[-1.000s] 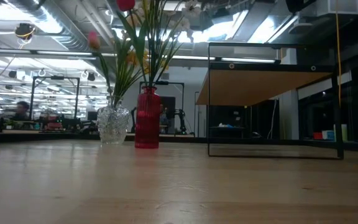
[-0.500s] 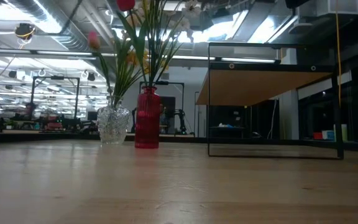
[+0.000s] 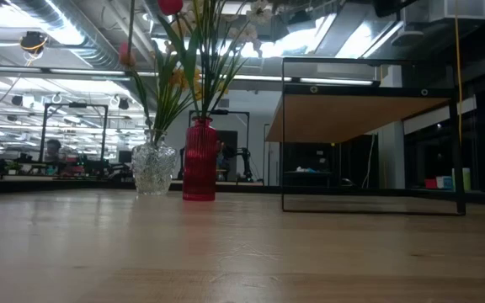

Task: Pick and place flowers into a vace then onto a shelf
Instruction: Put the black tulip into the transparent vase

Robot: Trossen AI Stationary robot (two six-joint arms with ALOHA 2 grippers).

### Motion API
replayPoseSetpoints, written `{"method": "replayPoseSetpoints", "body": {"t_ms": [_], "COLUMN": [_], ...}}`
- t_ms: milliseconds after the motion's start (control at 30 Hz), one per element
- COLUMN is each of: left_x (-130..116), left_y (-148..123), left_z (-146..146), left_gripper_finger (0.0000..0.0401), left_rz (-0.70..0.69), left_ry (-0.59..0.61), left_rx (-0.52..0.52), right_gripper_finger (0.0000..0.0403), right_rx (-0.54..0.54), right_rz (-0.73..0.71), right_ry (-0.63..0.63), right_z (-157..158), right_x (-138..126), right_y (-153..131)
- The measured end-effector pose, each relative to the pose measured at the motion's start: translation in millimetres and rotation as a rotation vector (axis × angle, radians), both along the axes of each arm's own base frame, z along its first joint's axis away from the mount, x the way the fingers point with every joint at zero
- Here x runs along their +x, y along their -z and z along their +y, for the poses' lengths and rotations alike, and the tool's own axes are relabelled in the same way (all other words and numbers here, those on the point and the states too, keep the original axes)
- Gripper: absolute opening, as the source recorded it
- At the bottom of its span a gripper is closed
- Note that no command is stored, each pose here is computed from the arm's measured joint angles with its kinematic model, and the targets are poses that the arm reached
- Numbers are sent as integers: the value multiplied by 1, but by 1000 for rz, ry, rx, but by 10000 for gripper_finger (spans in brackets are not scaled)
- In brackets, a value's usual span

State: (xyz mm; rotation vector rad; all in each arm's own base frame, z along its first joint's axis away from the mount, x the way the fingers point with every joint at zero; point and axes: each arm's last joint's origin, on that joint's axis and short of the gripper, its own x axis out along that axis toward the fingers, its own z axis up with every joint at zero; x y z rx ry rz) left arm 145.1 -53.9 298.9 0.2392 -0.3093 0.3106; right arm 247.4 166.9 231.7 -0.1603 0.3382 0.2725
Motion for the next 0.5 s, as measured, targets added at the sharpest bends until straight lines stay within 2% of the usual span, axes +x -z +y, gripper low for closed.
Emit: {"method": "replayPoseSetpoints", "body": {"t_ms": [333,500], "left_x": [-14,-18], "left_y": [23,37], "left_z": [21,32], "left_gripper_finger": [3,3], "left_rz": [-86,-94], "left_ry": [-186,-254], "left_rx": [76,106], "right_gripper_finger": [5,5], "right_rx": [-37,13], "right_rz": [-23,-43], "right_ry": [97,98], "right_z": [-29,-36], "right_x": [18,23], "right_y": [-1,-5]}}
